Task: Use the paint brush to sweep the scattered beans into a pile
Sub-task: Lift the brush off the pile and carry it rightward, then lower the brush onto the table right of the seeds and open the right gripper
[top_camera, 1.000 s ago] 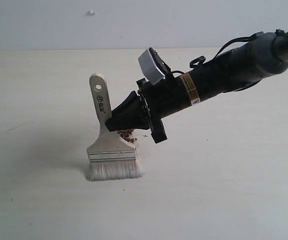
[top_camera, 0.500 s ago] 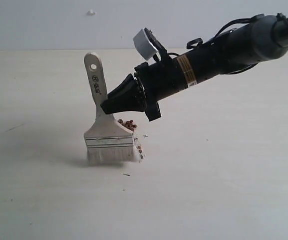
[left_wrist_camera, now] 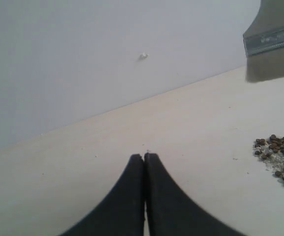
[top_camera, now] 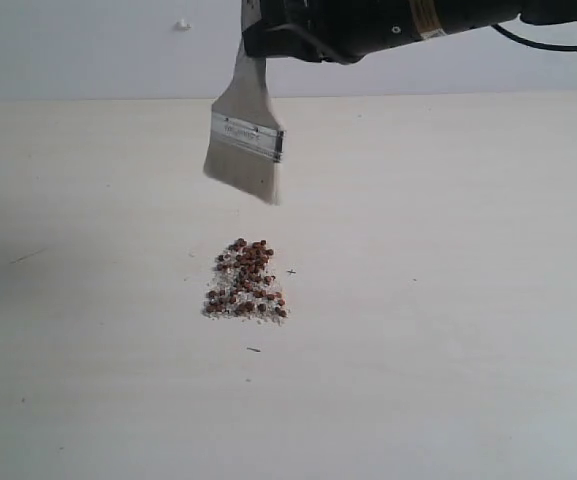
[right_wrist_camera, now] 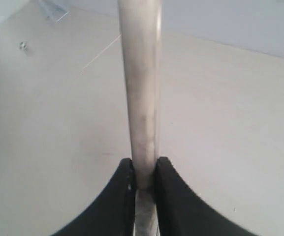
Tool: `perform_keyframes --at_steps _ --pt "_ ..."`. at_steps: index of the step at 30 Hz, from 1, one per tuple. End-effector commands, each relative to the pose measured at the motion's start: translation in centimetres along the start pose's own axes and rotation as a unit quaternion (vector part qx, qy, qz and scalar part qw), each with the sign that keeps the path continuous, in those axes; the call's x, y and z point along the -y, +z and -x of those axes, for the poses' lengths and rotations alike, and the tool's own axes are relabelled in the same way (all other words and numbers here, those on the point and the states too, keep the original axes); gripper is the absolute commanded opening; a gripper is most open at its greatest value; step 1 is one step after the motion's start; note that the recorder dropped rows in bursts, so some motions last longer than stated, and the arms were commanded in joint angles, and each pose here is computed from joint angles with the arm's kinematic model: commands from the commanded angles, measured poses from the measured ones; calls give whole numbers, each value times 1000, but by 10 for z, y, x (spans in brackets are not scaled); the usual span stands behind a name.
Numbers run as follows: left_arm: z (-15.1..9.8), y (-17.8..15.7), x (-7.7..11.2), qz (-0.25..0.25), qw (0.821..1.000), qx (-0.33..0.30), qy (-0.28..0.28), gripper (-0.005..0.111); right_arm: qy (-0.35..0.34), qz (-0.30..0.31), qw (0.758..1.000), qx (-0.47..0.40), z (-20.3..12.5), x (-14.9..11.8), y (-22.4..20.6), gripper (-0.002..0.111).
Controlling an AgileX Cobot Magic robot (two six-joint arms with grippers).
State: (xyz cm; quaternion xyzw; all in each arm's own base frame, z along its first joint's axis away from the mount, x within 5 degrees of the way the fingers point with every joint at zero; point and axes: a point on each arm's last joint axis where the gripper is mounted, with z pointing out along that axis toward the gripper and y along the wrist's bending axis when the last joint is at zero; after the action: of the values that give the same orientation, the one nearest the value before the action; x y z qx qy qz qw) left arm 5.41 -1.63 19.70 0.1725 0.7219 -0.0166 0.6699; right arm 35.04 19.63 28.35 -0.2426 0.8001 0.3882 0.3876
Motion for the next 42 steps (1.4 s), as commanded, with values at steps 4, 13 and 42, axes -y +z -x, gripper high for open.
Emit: perform_keyframes --at_steps 4,13,42 --pt "-1 0 0 -1 1000 2 1 0 56 -31 998 21 4 4 -5 0" --pt "-1 0 0 -1 1000 2 1 0 -13 -282 952 116 21 47 -21 0" --pt "-1 0 0 -1 1000 2 1 0 170 25 963 -210 -64 51 -55 0"
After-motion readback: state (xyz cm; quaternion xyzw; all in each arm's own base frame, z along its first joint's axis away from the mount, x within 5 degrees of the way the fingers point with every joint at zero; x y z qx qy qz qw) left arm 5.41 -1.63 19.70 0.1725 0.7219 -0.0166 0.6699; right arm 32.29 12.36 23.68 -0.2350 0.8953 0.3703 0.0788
